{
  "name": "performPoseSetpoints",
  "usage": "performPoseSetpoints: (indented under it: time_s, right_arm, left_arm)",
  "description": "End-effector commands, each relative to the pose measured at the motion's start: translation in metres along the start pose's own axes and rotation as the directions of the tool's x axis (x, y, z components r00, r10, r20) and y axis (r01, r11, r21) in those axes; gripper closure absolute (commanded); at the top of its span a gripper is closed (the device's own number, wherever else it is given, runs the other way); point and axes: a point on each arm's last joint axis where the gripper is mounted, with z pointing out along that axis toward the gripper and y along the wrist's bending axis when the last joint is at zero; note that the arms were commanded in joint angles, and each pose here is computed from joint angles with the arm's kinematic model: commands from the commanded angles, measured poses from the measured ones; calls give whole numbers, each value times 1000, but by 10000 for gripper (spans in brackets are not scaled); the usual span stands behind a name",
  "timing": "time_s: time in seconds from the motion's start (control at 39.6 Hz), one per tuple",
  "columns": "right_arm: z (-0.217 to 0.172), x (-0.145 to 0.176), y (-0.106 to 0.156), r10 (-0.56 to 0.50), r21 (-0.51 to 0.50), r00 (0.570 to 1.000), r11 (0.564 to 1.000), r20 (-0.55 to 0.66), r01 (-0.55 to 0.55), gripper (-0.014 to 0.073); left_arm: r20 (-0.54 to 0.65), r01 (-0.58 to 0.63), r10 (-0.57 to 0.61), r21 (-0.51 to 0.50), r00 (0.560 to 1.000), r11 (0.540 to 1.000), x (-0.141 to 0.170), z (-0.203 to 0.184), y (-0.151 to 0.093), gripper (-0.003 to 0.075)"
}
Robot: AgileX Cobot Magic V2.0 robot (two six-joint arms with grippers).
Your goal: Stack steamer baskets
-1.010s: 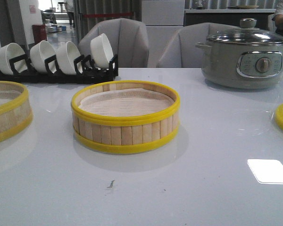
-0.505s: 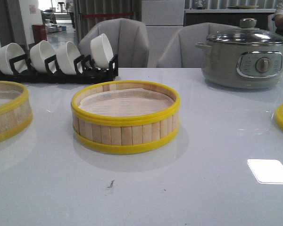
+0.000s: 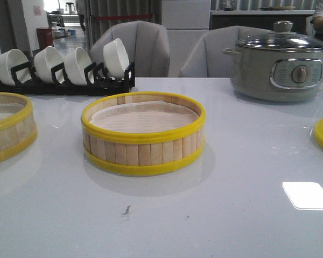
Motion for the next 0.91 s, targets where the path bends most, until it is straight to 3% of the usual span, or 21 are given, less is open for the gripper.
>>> performPoseSetpoints:
  time_s: [0.0, 0.61, 0.73, 0.88]
  right_arm:
    - [-3, -14, 0, -18, -2, 993, 1000, 121, 18, 566]
    - [-3, -14, 0, -18, -2, 993, 1000, 121, 18, 566]
    - [-3, -14, 0, -18, -2, 993, 1000, 121, 18, 566]
    - [-3, -14, 0, -18, -2, 993, 1000, 121, 18, 566]
  left_arm:
    - [98, 3, -4, 11, 995, 1000, -8, -1, -1, 634]
    - [92, -3, 0, 35, 996, 999, -8, -1, -2, 634]
    - [16, 11, -13, 76, 1000, 997, -6, 2, -4, 634]
    - [-74, 67, -57, 146, 996, 987, -33, 21, -9, 634]
